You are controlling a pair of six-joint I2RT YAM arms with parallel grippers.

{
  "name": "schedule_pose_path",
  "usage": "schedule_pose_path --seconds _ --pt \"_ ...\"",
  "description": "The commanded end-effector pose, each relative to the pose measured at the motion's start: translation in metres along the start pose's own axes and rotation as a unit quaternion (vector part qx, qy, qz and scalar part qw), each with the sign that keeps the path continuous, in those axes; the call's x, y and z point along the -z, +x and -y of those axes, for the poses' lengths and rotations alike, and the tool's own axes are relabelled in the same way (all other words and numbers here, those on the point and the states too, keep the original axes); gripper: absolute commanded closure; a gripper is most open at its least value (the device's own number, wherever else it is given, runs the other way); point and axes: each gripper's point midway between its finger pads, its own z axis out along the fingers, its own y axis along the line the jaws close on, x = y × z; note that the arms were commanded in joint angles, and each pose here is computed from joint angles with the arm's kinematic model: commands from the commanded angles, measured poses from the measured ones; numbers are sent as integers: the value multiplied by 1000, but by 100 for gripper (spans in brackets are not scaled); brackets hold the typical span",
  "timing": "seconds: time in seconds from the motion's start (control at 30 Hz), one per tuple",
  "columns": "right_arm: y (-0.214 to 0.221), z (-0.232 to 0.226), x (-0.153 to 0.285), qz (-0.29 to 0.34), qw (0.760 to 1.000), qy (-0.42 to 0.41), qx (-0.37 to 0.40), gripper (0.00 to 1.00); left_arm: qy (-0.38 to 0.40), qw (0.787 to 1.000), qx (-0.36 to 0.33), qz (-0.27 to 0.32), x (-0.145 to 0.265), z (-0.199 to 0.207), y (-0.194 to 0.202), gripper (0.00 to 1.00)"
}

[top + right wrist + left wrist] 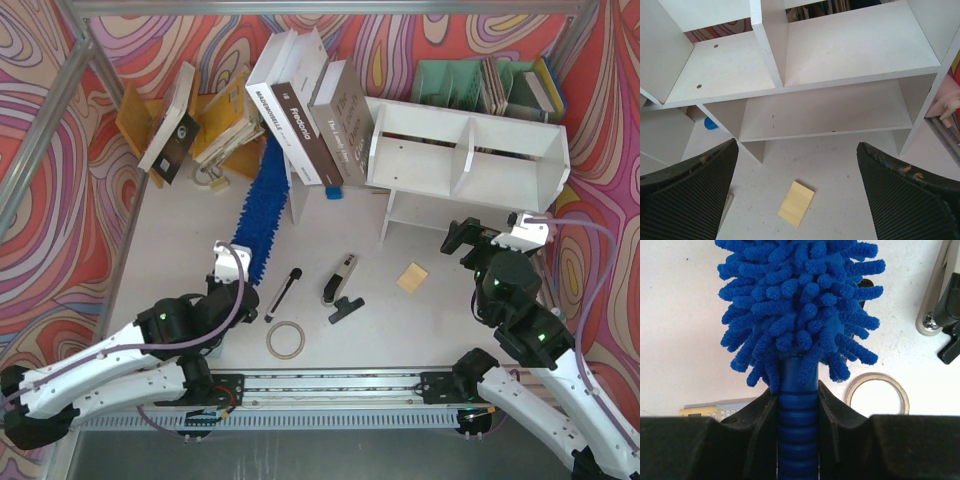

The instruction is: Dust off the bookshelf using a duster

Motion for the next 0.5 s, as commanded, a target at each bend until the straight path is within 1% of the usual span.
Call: schedule_pose_path --seconds 0.0,0.1,0.2,0.37,0.47 --pt "1 3 1 -3 1000 3 -1 11 16 1000 -12 0 -15 14 -6 100" --pt "2 2 1 -3 1000 2 -1 11 17 999 -28 -28 -24 23 4 100" --pt "1 2 2 -2 1000 2 -1 10 30 998 -29 -54 -30 34 15 100" --pt "0 3 2 0 1000 3 -3 11 66 995 -3 -81 -38 55 34 100" --pt "0 3 2 0 1000 3 -2 10 64 992 6 -110 -44 62 51 100"
